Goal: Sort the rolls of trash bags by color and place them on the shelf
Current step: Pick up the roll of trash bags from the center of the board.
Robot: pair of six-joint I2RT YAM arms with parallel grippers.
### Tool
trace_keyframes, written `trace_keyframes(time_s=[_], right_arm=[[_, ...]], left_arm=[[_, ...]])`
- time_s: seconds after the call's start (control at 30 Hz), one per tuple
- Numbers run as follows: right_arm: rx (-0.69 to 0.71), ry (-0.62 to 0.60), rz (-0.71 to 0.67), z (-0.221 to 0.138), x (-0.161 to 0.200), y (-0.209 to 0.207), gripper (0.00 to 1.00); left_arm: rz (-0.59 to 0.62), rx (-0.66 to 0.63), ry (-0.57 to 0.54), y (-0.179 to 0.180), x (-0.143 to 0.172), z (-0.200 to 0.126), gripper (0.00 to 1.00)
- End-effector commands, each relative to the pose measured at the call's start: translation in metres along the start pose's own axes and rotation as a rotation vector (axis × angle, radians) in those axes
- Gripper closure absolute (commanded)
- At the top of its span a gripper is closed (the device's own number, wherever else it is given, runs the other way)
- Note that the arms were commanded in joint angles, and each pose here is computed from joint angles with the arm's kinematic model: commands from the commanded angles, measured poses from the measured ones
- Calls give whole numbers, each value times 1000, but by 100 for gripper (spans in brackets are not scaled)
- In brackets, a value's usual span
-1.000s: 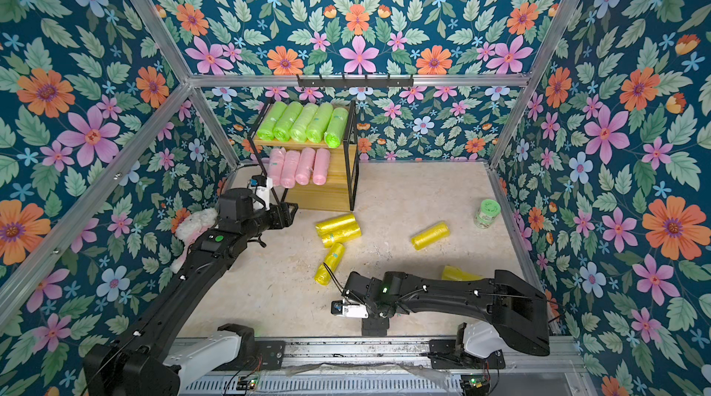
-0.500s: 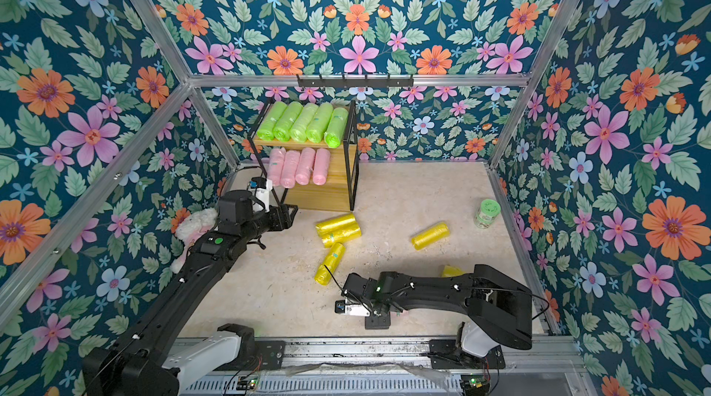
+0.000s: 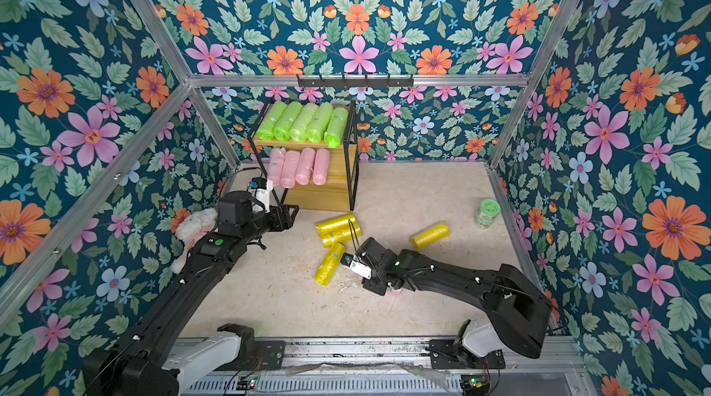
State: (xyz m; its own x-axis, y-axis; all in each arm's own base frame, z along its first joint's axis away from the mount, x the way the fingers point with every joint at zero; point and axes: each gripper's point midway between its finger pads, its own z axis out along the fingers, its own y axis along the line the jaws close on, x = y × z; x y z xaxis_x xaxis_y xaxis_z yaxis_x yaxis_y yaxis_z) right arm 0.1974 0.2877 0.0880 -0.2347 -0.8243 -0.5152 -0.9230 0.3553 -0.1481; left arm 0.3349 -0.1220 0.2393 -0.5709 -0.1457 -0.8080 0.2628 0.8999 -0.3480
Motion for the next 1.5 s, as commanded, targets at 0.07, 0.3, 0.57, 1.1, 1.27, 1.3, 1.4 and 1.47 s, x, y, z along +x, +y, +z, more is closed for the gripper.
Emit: trace_keyframes(time_s=[0.07,0.3,0.57,1.1,1.27,1.3,1.4,1.47], right_arm=[[5,-418,249,-51,-76,-42,68],[4,-841,538,-129,-124,-94,68],[-64,-1175,784,-186,-154,-124,68],[-290,-1504,1046,-233,-184,-151,68],[-382,-1530,1070,-238,-196,-152,68],[-396,-1529,1071,-237,-198,-151,68],[-419,-1535,1083,-237,-201,-153,68],[-445,-1538,1087,-237,-204,-151,68]], left_arm=[[-29,87,-62,-16,-13,-4,26],[-96,225,-178,-40,-33,-22,26],[-206,441,-334,-70,-56,-49,26],[-313,719,-463,-108,-60,-72,19],[-304,782,-448,-124,-57,-70,17],[-301,796,-449,-129,-57,-71,16],[-298,842,-456,-141,-58,-73,15],[-299,873,-460,-149,-58,-74,14]])
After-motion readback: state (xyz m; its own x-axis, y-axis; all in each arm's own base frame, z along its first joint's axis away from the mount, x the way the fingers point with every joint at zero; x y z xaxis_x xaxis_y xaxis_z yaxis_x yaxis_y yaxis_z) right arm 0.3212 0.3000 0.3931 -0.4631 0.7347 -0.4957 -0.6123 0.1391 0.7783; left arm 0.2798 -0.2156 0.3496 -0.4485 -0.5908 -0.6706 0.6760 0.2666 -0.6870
